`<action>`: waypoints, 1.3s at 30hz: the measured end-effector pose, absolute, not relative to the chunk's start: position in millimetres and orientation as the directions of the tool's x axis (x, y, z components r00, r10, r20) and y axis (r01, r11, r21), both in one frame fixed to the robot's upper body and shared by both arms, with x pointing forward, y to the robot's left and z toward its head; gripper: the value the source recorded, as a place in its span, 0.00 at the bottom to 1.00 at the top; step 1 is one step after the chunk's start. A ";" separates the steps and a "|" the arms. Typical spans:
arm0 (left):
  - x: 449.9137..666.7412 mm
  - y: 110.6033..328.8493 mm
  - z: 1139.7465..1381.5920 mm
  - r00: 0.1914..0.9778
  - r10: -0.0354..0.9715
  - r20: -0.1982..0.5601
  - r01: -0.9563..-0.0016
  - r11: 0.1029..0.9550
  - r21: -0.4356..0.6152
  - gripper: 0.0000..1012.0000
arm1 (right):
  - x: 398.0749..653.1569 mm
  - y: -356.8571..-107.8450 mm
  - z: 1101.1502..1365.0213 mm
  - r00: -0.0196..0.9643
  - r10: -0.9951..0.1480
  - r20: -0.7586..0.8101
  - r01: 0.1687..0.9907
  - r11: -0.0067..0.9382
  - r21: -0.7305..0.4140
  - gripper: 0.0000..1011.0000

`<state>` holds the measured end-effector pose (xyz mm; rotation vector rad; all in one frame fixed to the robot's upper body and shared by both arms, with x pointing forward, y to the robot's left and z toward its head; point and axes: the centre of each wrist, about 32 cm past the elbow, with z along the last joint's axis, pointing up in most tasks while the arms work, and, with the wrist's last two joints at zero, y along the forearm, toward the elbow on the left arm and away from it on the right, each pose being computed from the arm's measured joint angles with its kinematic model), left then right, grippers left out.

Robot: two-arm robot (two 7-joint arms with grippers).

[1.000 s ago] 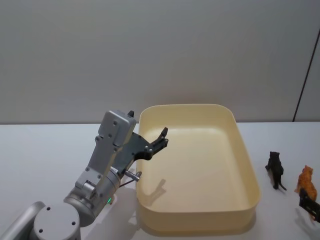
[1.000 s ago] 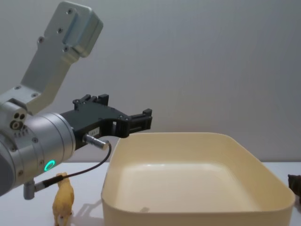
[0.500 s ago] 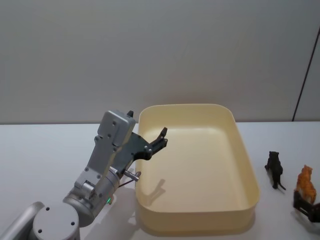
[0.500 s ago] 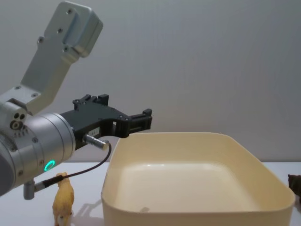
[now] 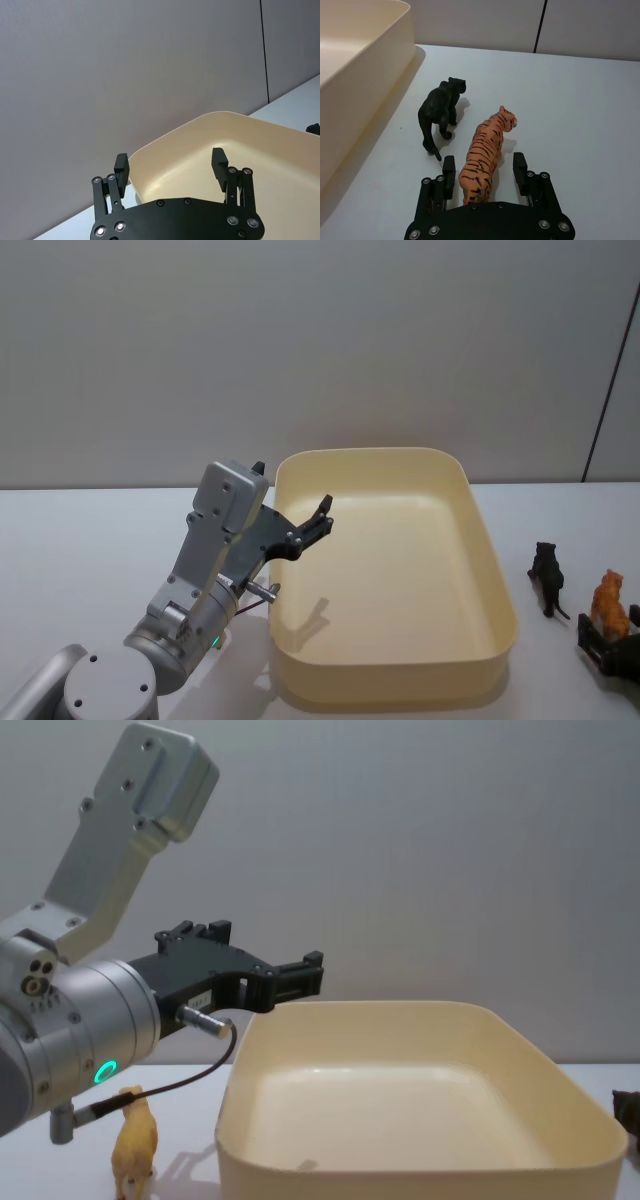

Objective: Pick up the toy alternately with two hands and place it into the central storage box.

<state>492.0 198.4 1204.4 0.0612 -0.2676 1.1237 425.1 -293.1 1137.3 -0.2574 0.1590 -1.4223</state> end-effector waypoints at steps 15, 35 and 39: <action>492.0 198.4 1204.4 0.404 0.882 0.242 -0.897 0.434 -0.086 0.99 | 430.6 -292.0 1135.4 0.153 -0.987 0.041 0.952 0.136 -0.274 0.30; 492.0 198.4 1204.4 0.404 0.882 0.243 -0.897 0.434 -0.086 0.99 | 438.9 -283.8 1164.1 0.154 -0.987 0.048 0.985 0.149 -0.091 0.24; 492.0 198.4 1204.4 0.404 0.882 0.243 -0.897 0.434 -0.086 0.99 | 444.7 -279.6 1180.4 0.179 -0.983 0.038 0.983 0.178 -0.038 0.24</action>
